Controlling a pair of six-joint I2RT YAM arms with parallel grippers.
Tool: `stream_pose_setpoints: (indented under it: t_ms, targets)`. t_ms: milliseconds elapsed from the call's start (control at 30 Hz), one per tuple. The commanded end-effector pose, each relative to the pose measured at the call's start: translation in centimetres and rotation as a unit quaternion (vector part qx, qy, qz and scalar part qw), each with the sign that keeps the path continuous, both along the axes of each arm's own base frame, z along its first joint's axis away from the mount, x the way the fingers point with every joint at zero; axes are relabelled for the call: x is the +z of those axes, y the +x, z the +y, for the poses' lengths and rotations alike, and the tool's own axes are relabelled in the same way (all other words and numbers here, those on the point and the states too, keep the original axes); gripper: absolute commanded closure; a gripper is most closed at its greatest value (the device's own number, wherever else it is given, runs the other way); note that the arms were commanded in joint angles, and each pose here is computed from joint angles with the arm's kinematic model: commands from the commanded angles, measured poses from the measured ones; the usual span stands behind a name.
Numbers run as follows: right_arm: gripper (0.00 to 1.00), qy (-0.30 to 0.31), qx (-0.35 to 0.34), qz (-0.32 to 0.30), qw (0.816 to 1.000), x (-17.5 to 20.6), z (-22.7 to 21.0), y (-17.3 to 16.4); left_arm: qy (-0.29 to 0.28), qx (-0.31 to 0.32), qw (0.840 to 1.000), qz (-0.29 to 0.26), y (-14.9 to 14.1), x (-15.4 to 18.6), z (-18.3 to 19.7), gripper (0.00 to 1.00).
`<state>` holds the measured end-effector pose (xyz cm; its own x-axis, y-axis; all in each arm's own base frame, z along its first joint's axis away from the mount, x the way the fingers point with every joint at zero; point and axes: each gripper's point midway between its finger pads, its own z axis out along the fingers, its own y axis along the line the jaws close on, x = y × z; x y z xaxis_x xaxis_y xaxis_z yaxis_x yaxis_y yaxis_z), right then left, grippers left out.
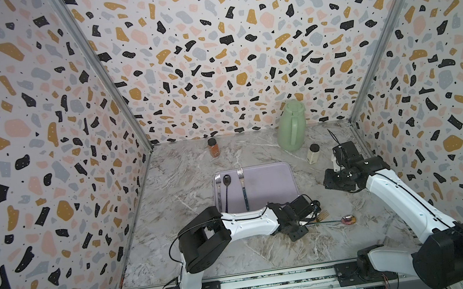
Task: Set the spoon and fork side by side
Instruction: Pick up the spoon from the center of the board.
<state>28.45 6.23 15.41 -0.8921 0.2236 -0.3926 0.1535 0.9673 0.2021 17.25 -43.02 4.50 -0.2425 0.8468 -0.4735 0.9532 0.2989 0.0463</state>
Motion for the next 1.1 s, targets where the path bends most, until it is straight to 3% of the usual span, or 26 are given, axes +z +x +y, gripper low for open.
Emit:
stream_pose_setpoints:
  t_ms: [0, 333, 567, 733, 1067]
  targets:
    - [0.55, 0.010, 0.008, -0.004, 1.000, 0.5, -0.2, -0.6, -0.015, -0.031, 0.999, -0.010, 0.4, 0.7, -1.7, 0.54]
    - [0.56, 0.018, 0.000, 0.000, 1.000, 0.1, -1.2, -1.0, -0.014, -0.030, 0.999, -0.005, 1.9, 0.0, -2.6, 0.61]
    - [0.56, 0.024, -0.003, 0.000, 1.000, -0.1, -1.4, -0.9, -0.018, 0.001, 1.000, 0.001, 4.3, 0.3, -1.3, 0.67]
    - [0.56, 0.027, -0.004, 0.002, 1.000, -0.3, -1.4, -0.8, -0.015, 0.003, 1.000, 0.007, 4.1, -0.2, -1.0, 0.75]
    - [0.56, 0.028, -0.005, 0.002, 1.000, -0.4, -1.5, -0.6, -0.010, 0.020, 1.000, 0.021, 3.7, -2.0, -0.1, 0.79]
